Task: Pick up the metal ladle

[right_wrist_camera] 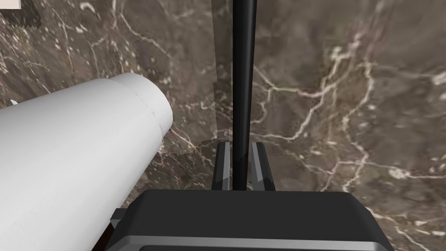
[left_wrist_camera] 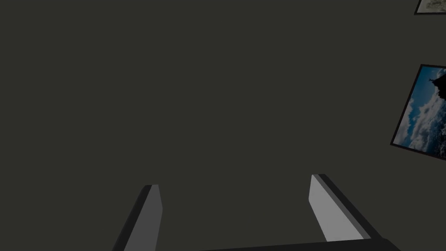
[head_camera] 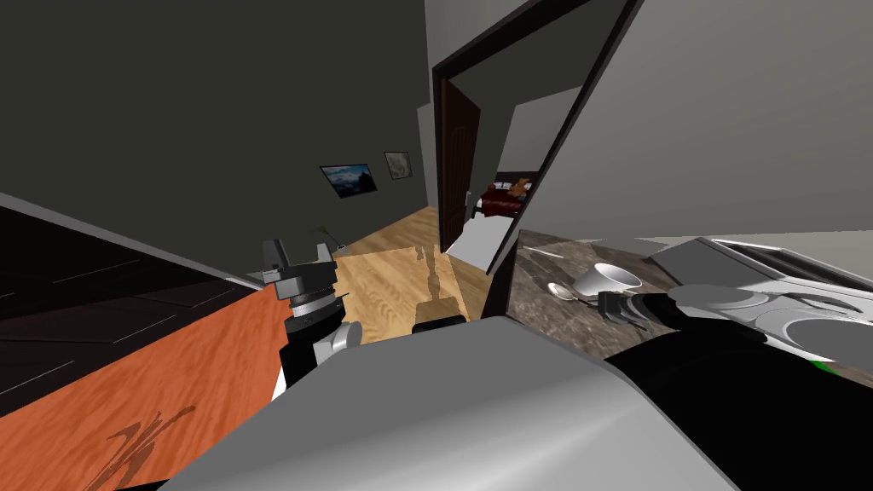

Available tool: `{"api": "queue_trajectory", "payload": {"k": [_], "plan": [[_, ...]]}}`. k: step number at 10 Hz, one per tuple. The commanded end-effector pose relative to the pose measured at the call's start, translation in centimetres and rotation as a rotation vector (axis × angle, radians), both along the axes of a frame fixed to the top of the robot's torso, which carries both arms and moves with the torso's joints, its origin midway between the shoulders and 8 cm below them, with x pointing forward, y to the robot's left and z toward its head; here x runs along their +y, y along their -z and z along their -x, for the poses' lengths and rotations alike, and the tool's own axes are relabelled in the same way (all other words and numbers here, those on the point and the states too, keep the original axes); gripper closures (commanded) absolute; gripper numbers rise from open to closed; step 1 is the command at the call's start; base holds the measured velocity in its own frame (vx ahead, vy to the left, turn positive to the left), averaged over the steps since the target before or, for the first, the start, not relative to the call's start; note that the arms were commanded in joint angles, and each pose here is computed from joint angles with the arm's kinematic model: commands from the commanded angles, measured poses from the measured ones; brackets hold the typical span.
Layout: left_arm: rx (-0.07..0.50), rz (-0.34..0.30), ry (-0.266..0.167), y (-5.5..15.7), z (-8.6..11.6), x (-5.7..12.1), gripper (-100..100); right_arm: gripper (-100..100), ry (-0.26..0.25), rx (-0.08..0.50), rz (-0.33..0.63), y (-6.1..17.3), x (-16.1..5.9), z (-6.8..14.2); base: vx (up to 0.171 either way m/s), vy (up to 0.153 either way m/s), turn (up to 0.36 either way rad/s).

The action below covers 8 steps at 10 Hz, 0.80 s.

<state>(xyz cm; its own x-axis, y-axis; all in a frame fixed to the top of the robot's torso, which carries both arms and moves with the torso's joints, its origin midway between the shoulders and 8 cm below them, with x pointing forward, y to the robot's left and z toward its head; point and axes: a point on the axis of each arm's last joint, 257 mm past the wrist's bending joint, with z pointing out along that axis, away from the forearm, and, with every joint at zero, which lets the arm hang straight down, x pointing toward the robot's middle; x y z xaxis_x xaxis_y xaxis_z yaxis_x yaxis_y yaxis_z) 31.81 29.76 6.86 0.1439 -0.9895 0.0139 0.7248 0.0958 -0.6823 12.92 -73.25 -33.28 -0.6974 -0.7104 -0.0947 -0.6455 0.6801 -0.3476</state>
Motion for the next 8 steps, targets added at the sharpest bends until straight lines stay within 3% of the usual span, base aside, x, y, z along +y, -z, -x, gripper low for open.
{"api": "queue_trajectory", "payload": {"k": [1, 6, 7, 8], "plan": [[0.0, 0.0, 0.0, 0.0, 0.0, 0.0, 0, 100, 0.018, 0.002, 0.0, -0.5, -0.7, 0.4, -0.091, 0.024, 0.165], [0.0, 0.0, 0.0, 0.0, 0.0, 0.0, 0, 100, 0.1, 0.002, -0.002, -2.0, -3.3, 2.3, -0.092, 0.038, 0.162], [0.0, 0.0, 0.0, 0.0, 0.0, 0.0, 0, 100, 0.086, 0.003, 0.0, -1.8, -3.0, 2.1, -0.05, 0.017, 0.054], [0.0, 0.0, 0.0, 0.0, 0.0, 0.0, 0, 0, 0.088, 0.002, -0.002, -1.9, -3.0, 2.1, -0.007, 0.004, -0.01]]}}
